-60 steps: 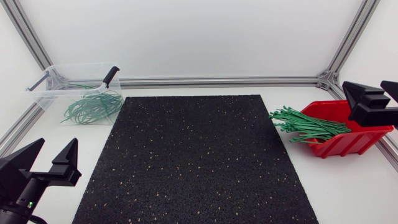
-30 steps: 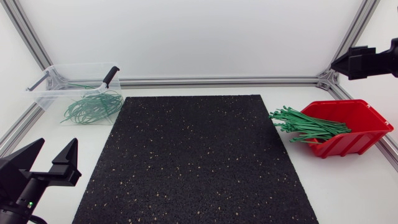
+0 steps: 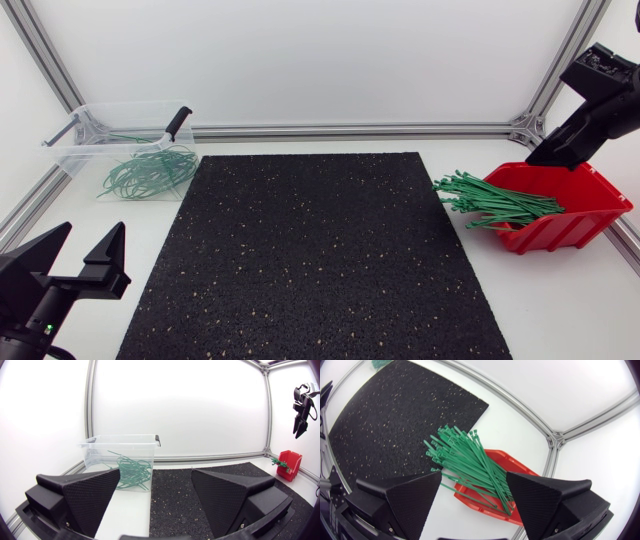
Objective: Take a green cable tie from the red box, thread the tail through the head to close it, then place it in the transparent bin on the left.
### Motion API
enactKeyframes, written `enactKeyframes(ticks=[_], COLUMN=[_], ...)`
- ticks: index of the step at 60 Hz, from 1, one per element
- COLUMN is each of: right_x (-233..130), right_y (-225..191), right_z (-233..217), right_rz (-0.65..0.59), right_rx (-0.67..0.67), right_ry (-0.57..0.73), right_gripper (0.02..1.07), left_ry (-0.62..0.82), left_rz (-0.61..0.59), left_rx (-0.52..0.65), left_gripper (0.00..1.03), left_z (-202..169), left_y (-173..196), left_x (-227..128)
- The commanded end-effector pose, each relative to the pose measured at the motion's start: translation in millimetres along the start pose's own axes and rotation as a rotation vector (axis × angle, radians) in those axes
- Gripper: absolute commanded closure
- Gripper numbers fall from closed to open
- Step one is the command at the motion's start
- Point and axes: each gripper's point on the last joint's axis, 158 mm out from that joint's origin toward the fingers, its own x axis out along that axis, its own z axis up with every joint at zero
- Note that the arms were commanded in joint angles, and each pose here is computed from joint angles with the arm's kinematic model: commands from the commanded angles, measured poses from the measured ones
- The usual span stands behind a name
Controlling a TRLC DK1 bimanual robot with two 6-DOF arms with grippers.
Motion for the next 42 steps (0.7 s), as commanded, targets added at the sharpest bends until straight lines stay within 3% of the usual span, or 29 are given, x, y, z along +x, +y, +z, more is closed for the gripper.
enactKeyframes(ticks=[1, 10, 26, 36, 42], right_x=[15, 31, 44, 46, 53], right_y=[5, 12, 18, 35, 48], right_z=[-10, -33, -59, -73, -80], right_rz=[0.053, 0.105, 0.161, 0.196, 0.228], right_rx=[-0.12, -0.289, -0.597, -0.775, -0.835], right_ry=[0.06, 0.151, 0.234, 0.226, 0.22], right_gripper=[0.12, 0.06, 0.06, 0.07, 0.13], left_ry=[0.052, 0.054, 0.053, 0.053, 0.053], left_rz=[0.001, -0.001, -0.002, -0.005, -0.008], left_rx=[-0.022, -0.022, -0.021, -0.021, -0.021], left_gripper=[0.04, 0.04, 0.04, 0.04, 0.04], left_z=[-23, -23, -23, -23, -23], left_y=[0, 0, -1, -2, -2], left_x=[1, 1, 1, 1, 1])
